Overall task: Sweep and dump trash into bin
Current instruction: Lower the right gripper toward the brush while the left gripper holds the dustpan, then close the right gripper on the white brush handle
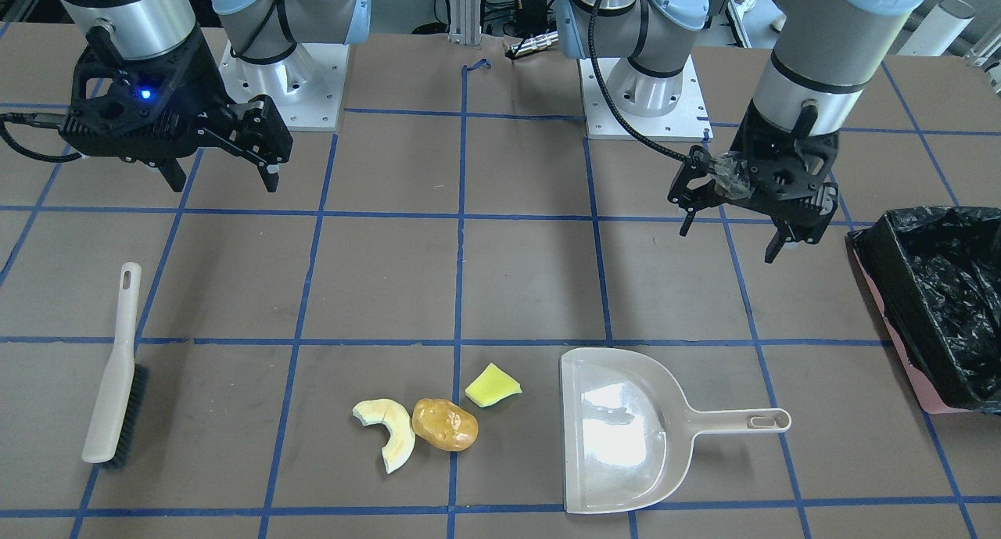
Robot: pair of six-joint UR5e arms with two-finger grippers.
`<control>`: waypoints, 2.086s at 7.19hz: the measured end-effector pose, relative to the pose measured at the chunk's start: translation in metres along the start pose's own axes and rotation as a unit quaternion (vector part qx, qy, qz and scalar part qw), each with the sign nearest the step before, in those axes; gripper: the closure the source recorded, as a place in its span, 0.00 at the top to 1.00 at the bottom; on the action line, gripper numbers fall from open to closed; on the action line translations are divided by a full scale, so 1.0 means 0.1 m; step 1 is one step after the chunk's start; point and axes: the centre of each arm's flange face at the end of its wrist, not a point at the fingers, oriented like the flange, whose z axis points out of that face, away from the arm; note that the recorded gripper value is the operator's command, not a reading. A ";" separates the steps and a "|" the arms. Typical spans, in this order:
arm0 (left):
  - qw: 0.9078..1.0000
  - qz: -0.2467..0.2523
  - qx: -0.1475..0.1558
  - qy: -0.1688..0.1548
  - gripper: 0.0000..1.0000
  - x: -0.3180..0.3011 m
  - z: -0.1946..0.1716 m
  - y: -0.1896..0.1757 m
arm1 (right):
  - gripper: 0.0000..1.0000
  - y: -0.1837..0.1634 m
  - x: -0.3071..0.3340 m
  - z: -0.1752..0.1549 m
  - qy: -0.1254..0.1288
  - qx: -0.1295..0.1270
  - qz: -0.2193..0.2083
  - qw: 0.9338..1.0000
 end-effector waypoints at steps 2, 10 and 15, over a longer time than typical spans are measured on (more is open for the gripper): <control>0.994 0.112 -0.008 -0.001 1.00 -0.14 0.29 -0.14 | 1.00 -0.13 0.22 0.17 0.016 -0.015 -0.006 1.000; 0.852 0.517 -0.069 0.035 1.00 -1.39 1.70 -0.51 | 0.98 -0.09 1.99 1.62 0.008 -0.066 -0.006 0.998; 0.850 0.517 -0.063 0.075 0.93 -1.54 2.32 -0.68 | 0.92 -0.07 2.12 2.64 0.027 -0.101 -0.037 0.994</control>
